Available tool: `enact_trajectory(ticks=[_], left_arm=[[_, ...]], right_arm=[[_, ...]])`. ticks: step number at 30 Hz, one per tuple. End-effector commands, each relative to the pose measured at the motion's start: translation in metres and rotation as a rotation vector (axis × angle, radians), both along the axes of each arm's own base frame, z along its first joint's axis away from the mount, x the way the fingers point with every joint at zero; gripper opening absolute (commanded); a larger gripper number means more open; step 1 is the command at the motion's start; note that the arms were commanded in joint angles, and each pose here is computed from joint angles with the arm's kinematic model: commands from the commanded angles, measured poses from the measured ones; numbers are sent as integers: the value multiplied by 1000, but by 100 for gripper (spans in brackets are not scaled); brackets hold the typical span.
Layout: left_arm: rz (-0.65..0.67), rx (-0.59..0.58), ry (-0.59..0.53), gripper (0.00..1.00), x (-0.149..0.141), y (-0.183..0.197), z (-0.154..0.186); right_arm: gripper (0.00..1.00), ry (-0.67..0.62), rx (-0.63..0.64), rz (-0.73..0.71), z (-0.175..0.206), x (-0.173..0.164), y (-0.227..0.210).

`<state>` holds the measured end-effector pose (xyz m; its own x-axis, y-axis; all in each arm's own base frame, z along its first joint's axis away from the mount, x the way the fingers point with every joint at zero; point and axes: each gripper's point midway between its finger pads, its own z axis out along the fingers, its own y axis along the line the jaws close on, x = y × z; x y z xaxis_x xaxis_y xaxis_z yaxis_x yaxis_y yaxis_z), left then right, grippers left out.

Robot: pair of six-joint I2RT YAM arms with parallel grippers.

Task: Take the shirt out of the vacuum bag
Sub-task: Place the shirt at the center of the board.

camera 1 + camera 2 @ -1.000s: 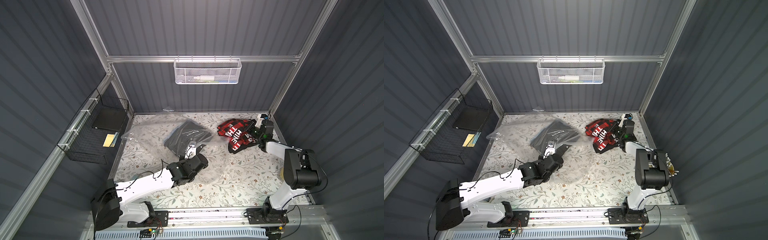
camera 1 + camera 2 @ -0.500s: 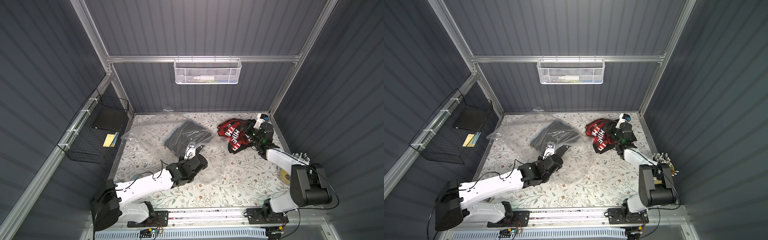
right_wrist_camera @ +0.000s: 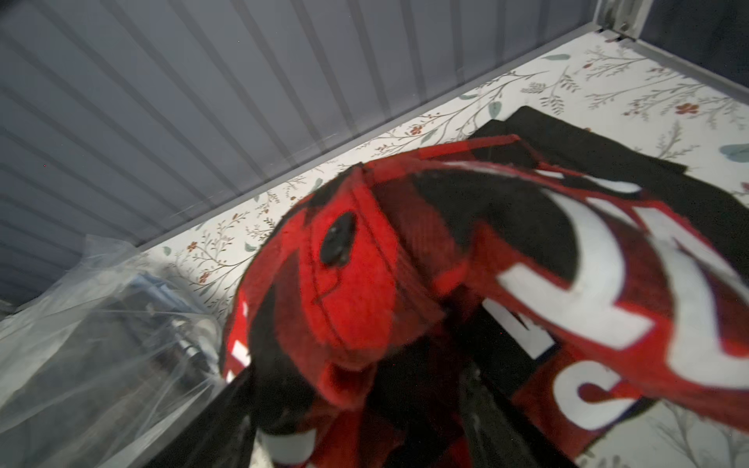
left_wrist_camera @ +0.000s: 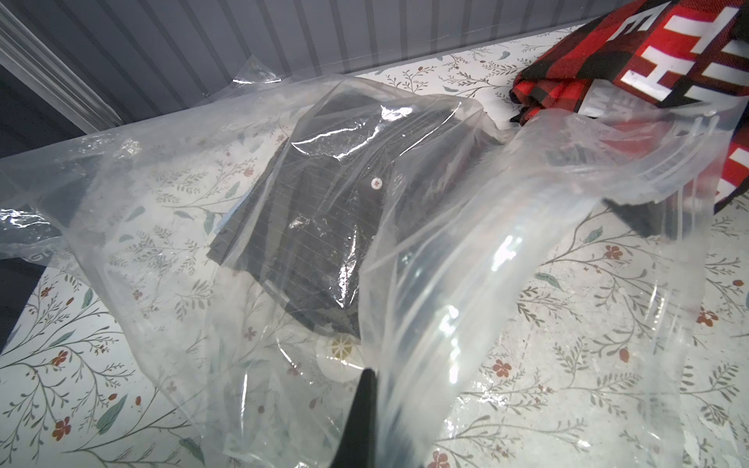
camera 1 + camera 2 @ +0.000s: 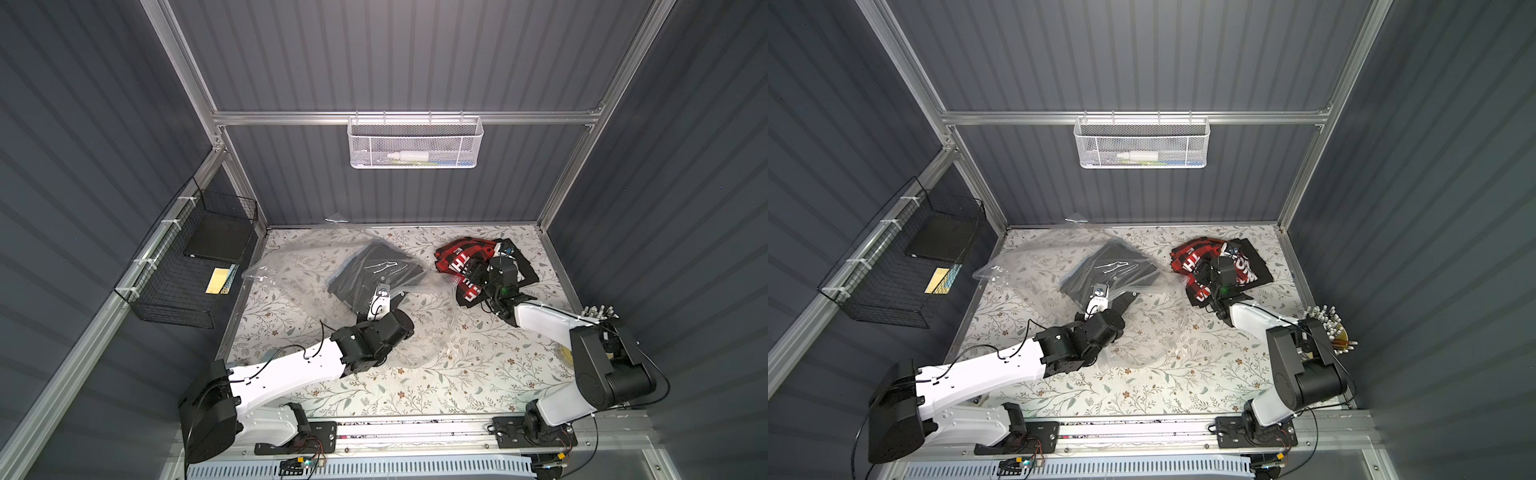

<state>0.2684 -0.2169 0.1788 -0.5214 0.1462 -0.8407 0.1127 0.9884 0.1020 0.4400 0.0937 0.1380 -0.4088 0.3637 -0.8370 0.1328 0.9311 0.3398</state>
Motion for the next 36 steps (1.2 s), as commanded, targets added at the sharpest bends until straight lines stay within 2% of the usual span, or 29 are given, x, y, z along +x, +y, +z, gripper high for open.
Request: enact_trajectory(ticks=[1,5,15,17,19,23,26,29,32,36], left_arm=[[13,15,10,0,-5,9,-4],[14,17,12,0,-6,10,-5],[16,24,7,0,-6,11,-4],[16,26,8,0,-6,11,-4],[18,28,9,0,-6,12,-4],[20,30,6,0,-6,14,-3],[18,37,5,0,-7,15,-3],[18,41,0,0,-7,16,0],[20,51,-9,0,-6,17,4],[16,49,-22,0,-5,17,14]], right_arm=[[78,54,-65,-63,-19,4,-12],[76,57,-50,-24,-25,11,-2],[72,-10,-94,32,-1,30,24],[65,-5,-92,34,-3,33,25],[48,4,-90,38,-7,35,27],[23,7,-84,35,-9,35,27],[0,-10,-43,34,4,35,27],[0,-45,73,56,28,36,27],[0,-64,241,90,49,37,22],[0,-51,411,150,61,38,22]])
